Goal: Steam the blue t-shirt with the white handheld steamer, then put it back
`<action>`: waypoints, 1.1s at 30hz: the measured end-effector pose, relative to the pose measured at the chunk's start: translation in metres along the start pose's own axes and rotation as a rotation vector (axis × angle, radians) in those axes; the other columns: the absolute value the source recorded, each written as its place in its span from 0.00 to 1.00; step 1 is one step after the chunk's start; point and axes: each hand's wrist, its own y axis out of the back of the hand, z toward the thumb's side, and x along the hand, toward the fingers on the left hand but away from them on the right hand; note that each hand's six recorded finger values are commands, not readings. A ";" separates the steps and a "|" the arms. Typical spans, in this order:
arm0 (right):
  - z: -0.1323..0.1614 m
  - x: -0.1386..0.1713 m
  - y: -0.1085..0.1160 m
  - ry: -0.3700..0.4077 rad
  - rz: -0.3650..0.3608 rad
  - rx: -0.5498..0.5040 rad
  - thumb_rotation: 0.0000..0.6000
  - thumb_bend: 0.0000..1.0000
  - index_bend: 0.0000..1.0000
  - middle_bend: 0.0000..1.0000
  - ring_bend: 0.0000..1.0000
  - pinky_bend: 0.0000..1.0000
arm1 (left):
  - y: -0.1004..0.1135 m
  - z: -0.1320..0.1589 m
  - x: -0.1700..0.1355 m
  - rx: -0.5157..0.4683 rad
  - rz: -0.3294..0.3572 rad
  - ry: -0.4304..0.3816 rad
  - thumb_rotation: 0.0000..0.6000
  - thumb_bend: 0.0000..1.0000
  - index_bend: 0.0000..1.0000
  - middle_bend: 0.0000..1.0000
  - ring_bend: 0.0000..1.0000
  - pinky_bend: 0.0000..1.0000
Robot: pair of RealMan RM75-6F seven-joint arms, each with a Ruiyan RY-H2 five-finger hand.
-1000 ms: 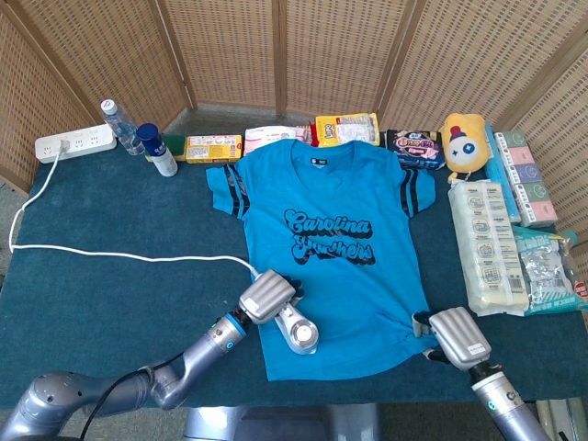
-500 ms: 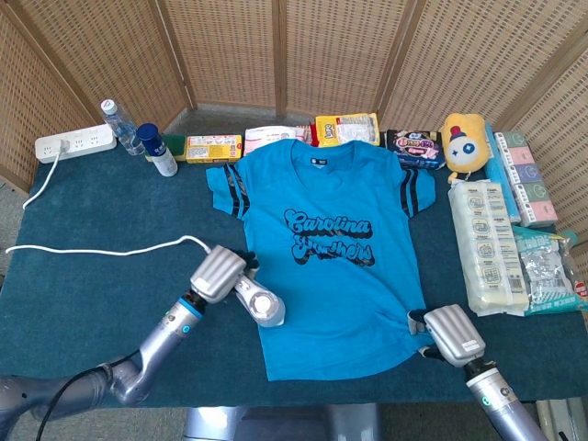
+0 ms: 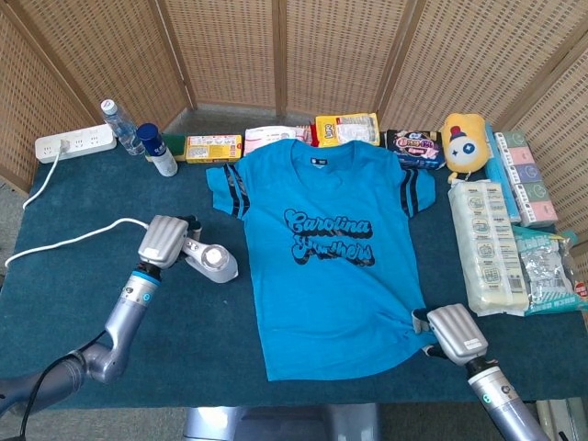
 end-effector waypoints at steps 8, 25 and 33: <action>-0.007 0.002 0.000 -0.038 0.012 0.028 1.00 0.44 0.39 0.45 0.44 0.49 | -0.012 -0.018 0.017 -0.009 -0.014 0.068 1.00 0.36 0.76 0.73 0.66 0.77; -0.014 0.008 0.009 -0.082 0.018 0.030 1.00 0.31 0.12 0.30 0.30 0.36 | -0.031 -0.012 0.046 -0.025 -0.018 0.104 1.00 0.35 0.76 0.73 0.66 0.77; -0.017 0.010 0.011 -0.093 0.012 0.024 1.00 0.31 0.10 0.30 0.30 0.36 | -0.040 -0.010 0.049 -0.021 -0.054 0.111 1.00 0.30 0.73 0.70 0.60 0.74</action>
